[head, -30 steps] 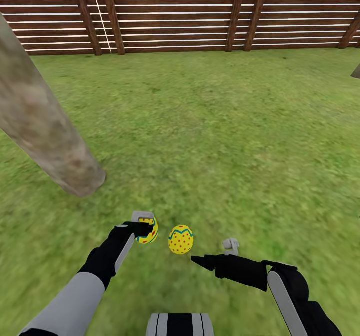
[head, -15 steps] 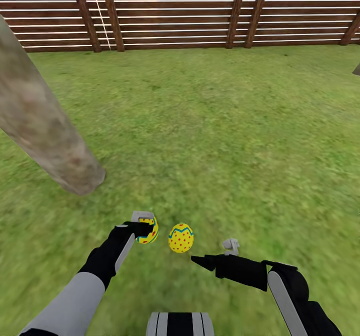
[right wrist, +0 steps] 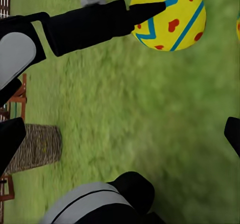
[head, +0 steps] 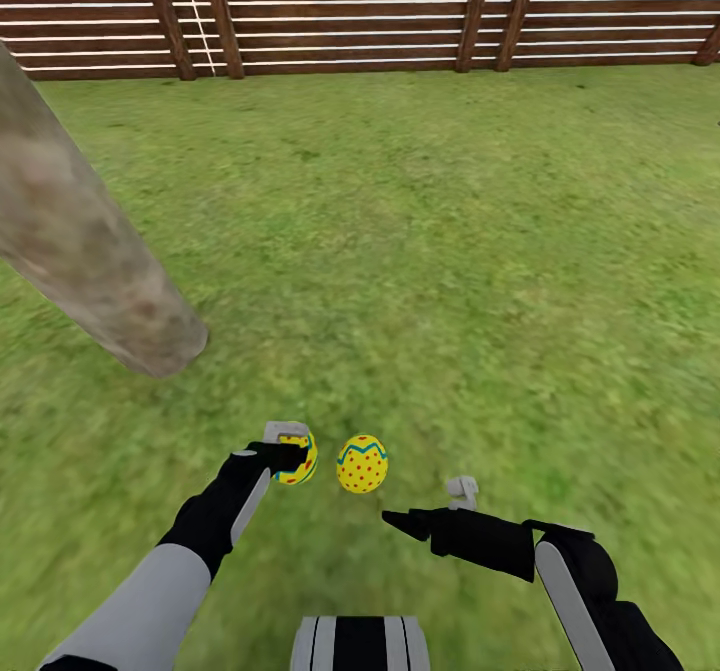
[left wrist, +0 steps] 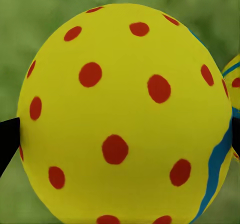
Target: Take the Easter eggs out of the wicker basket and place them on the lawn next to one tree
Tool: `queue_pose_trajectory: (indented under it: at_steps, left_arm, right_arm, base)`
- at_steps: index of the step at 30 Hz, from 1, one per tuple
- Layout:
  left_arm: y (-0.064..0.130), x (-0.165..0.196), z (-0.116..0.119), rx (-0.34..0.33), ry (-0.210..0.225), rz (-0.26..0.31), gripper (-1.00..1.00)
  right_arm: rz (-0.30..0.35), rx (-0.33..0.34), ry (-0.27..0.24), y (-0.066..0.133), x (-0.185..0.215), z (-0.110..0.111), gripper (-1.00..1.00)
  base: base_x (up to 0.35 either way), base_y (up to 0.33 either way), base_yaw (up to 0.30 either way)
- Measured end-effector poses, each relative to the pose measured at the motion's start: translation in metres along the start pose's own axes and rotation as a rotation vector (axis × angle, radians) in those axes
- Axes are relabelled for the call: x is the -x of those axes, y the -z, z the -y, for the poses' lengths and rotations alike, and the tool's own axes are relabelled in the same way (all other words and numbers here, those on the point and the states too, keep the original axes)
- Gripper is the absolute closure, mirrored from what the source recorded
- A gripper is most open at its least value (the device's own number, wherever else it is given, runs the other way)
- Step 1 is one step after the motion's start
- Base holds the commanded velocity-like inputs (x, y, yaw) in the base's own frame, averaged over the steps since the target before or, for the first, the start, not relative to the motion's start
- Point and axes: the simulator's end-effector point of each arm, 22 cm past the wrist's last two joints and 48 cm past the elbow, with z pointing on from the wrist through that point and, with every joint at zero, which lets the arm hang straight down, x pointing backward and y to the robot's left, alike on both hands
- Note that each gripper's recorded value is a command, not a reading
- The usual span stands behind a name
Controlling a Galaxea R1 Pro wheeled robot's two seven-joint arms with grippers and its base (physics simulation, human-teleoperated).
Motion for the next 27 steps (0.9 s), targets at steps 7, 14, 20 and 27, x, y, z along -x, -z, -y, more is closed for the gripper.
queue_pose_trajectory:
  at_steps: [7, 14, 20, 27]
  left_arm:
    - [-0.005, -0.006, 0.006, -0.006, -0.025, -0.006, 1.0]
    - [-0.006, -0.008, 0.006, -0.005, -0.027, -0.009, 1.0]
    - [-0.015, -0.021, 0.007, -0.007, -0.027, -0.034, 1.0]
    - [-0.02, -0.023, 0.009, -0.011, -0.038, -0.02, 1.0]
  right_arm:
    - [-0.006, -0.002, -0.01, -0.002, -0.003, 0.004, -1.0]
    - [-0.009, -0.004, -0.013, -0.003, -0.004, 0.006, -1.0]
    - [-0.022, -0.01, -0.033, -0.007, -0.01, 0.015, -1.0]
    - [-0.029, -0.013, -0.042, -0.009, -0.013, 0.02, -1.0]
  base:
    - [0.0, 0.0, 0.0]
    - [0.0, 0.0, 0.0]
    - [0.0, 0.0, 0.0]
    - [0.0, 0.0, 0.0]
